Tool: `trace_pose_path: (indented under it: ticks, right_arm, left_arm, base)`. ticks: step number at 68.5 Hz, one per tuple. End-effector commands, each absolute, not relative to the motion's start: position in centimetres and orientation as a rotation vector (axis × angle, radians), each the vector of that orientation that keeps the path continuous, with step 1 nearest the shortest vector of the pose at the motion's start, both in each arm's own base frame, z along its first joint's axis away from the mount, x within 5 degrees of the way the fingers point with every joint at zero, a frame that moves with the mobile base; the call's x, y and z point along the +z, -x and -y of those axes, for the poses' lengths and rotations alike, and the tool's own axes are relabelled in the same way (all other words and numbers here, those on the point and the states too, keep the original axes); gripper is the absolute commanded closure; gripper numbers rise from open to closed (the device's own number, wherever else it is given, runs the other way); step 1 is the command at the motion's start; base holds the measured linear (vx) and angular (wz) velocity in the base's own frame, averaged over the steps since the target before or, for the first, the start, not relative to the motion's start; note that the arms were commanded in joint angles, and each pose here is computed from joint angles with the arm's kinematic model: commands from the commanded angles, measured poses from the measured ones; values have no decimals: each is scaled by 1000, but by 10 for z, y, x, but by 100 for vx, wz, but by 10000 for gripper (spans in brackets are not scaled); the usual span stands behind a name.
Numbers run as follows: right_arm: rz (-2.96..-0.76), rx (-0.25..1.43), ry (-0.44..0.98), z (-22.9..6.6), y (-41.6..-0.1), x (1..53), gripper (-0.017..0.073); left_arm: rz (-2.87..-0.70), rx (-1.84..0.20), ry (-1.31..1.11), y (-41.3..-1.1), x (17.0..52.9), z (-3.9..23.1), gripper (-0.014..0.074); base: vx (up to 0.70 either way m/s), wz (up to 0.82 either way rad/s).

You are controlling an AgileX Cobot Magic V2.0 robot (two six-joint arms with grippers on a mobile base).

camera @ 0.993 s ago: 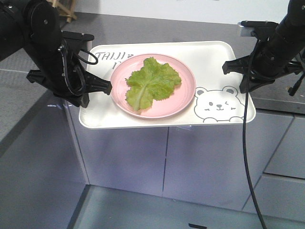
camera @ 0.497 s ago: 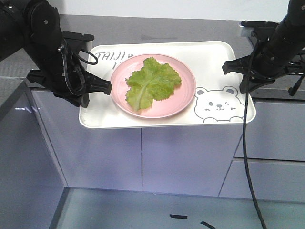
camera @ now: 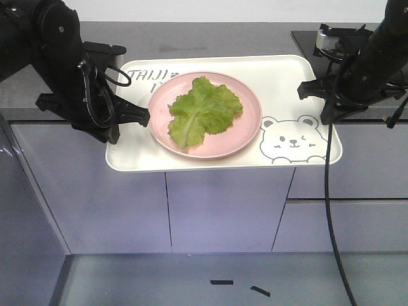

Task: Transfer vegetables to tray and serve
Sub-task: 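Turn the base away from the counter holding the tray with both grippers, then drive the base along the cabinets toward the stove counter carrying the tray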

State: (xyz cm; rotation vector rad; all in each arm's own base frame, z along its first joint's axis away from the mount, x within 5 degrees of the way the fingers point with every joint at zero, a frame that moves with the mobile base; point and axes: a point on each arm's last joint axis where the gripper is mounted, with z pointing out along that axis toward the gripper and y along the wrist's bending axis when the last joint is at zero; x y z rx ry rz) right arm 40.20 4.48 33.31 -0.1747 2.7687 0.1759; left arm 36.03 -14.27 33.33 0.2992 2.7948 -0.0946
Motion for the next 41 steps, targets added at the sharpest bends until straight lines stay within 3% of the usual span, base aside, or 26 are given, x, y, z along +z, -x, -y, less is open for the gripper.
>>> trace_pose_path:
  ticks: [1,41]
  right_arm:
    - [-2685,240,211,-50,-387,366,565]
    - [-2685,240,211,-50,-387,366,565]
  left_arm:
    - [-2671,-203,-338,-348,366,149,599]
    - [-2671,-203,-338,-348,366,149,599]
  base:
    - [-3,-12]
    - [-1,-10]
